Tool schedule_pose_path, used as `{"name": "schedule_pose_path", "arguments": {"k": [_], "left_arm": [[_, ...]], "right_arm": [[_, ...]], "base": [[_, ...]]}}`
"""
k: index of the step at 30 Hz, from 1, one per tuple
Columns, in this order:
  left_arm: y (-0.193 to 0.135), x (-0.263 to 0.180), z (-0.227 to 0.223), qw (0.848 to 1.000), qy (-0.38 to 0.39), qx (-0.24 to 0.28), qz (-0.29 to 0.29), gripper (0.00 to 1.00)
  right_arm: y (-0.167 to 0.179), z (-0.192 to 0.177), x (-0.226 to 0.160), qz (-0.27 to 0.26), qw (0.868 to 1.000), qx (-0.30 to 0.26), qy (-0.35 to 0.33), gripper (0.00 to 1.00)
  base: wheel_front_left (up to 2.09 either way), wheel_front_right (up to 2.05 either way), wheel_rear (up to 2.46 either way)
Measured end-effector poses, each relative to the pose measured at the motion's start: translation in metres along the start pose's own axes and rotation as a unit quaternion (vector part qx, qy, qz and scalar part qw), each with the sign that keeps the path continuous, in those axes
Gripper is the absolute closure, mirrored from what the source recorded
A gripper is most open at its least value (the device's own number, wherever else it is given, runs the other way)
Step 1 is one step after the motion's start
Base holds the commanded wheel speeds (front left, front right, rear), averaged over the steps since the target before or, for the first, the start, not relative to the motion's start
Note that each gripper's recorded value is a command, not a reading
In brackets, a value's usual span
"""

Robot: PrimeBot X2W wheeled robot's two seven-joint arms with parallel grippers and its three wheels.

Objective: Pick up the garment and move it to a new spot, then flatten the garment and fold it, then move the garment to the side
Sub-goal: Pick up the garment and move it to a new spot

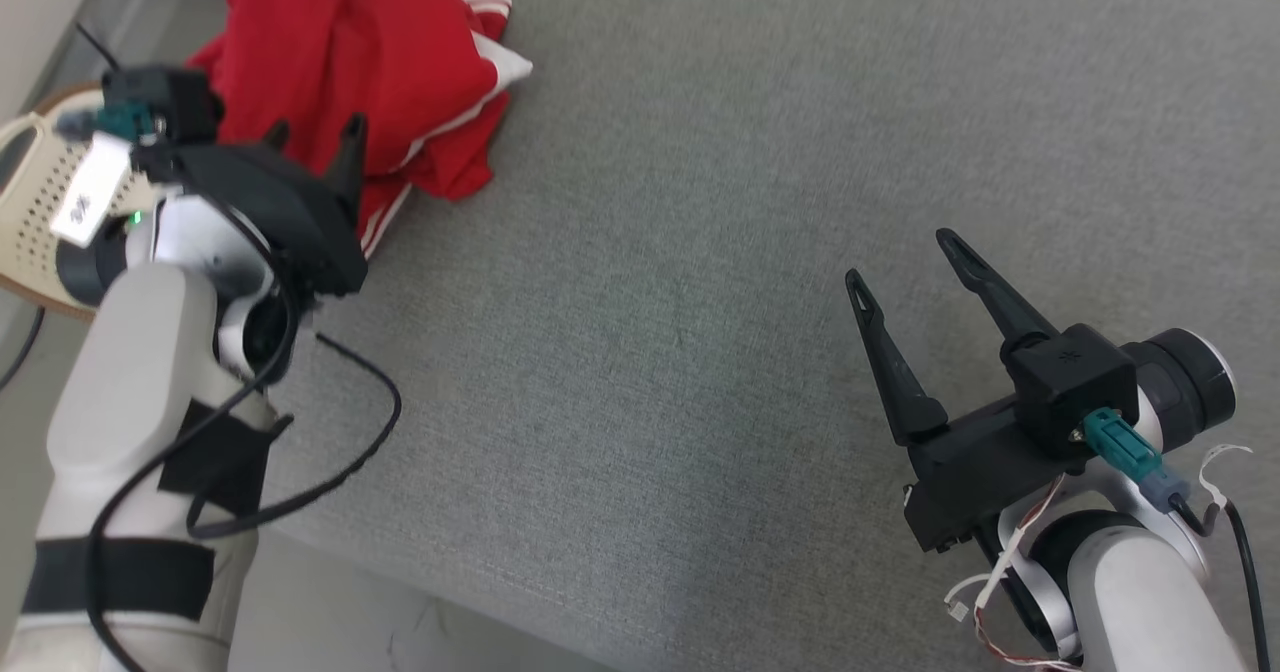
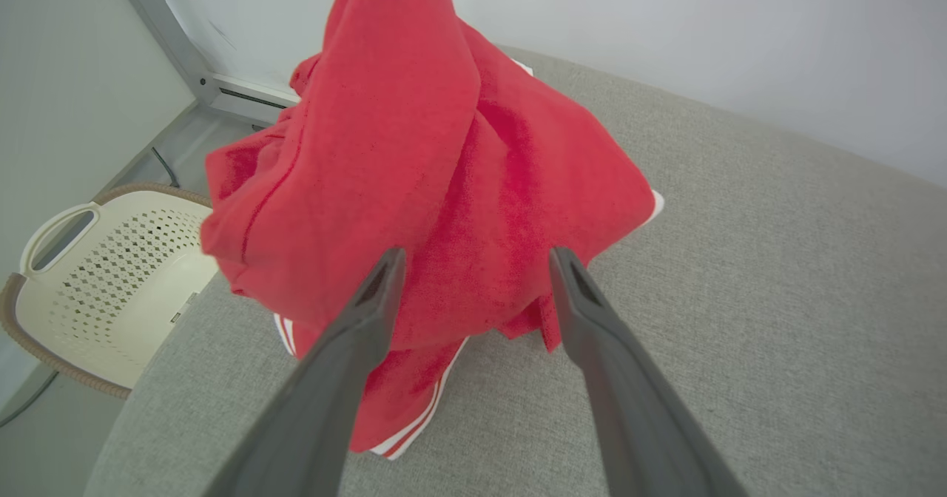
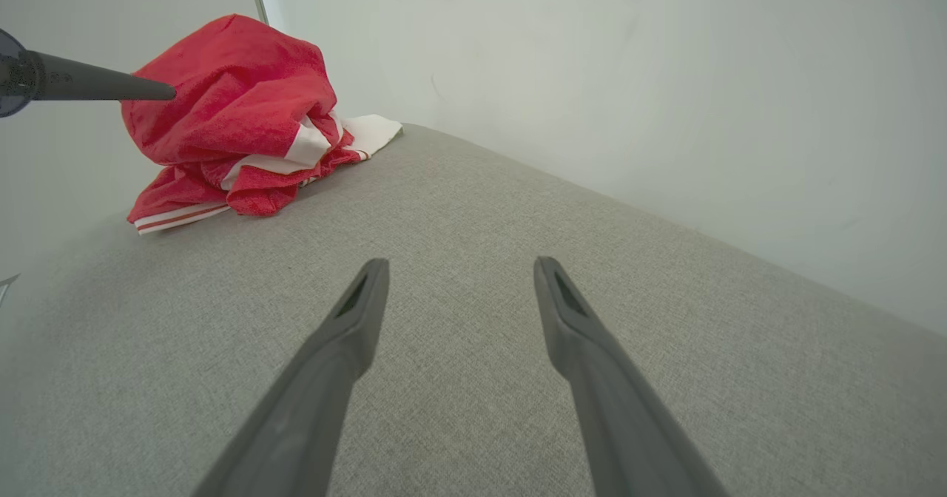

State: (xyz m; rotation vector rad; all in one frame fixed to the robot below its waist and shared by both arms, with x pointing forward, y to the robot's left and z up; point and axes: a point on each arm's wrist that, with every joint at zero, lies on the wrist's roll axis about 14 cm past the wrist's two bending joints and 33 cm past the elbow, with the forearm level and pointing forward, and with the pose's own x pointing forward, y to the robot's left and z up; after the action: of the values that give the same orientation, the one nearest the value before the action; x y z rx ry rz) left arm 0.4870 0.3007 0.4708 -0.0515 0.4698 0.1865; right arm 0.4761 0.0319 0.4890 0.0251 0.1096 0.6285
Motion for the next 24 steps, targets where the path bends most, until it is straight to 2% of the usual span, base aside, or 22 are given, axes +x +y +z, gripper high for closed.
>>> {"name": "schedule_pose_path", "arguments": {"k": [4, 9, 17, 18, 19, 20, 24], "left_arm": [[-0.007, 0.018, -0.004, 0.999, 0.028, 0.034, -0.010, 0.00], [-0.011, 0.033, -0.029, 0.994, 0.083, 0.063, -0.013, 0.00], [-0.007, 0.048, -0.036, 0.990, 0.100, 0.095, 0.001, 0.00], [-0.007, 0.049, -0.039, 0.990, 0.105, 0.095, 0.002, 0.20], [-0.007, 0.050, -0.040, 0.990, 0.106, 0.094, 0.003, 0.62], [-0.008, 0.051, -0.041, 0.990, 0.105, 0.094, 0.003, 1.00], [-0.010, 0.055, -0.037, 0.992, 0.088, 0.089, 0.008, 1.00]], "right_arm": [[0.000, -0.021, 0.004, 0.004, 1.000, 0.009, 0.027, 0.00], [0.000, -0.044, 0.007, 0.009, 0.998, 0.022, 0.051, 0.00], [-0.009, -0.052, 0.000, -0.004, 0.998, 0.026, 0.060, 0.00], [-0.011, -0.053, -0.002, -0.007, 0.998, 0.027, 0.062, 0.00], [-0.013, -0.055, -0.004, -0.010, 0.997, 0.028, 0.065, 0.00], [-0.014, -0.056, -0.005, -0.012, 0.997, 0.028, 0.067, 0.00], [-0.018, -0.057, -0.008, -0.018, 0.997, 0.031, 0.069, 0.00]], "base": [[0.00, 0.00, 0.00], [0.00, 0.00, 0.00], [0.00, 0.00, 0.00], [0.00, 0.00, 0.00], [0.00, 0.00, 0.00], [0.00, 0.00, 0.00], [0.00, 0.00, 0.00]]}}
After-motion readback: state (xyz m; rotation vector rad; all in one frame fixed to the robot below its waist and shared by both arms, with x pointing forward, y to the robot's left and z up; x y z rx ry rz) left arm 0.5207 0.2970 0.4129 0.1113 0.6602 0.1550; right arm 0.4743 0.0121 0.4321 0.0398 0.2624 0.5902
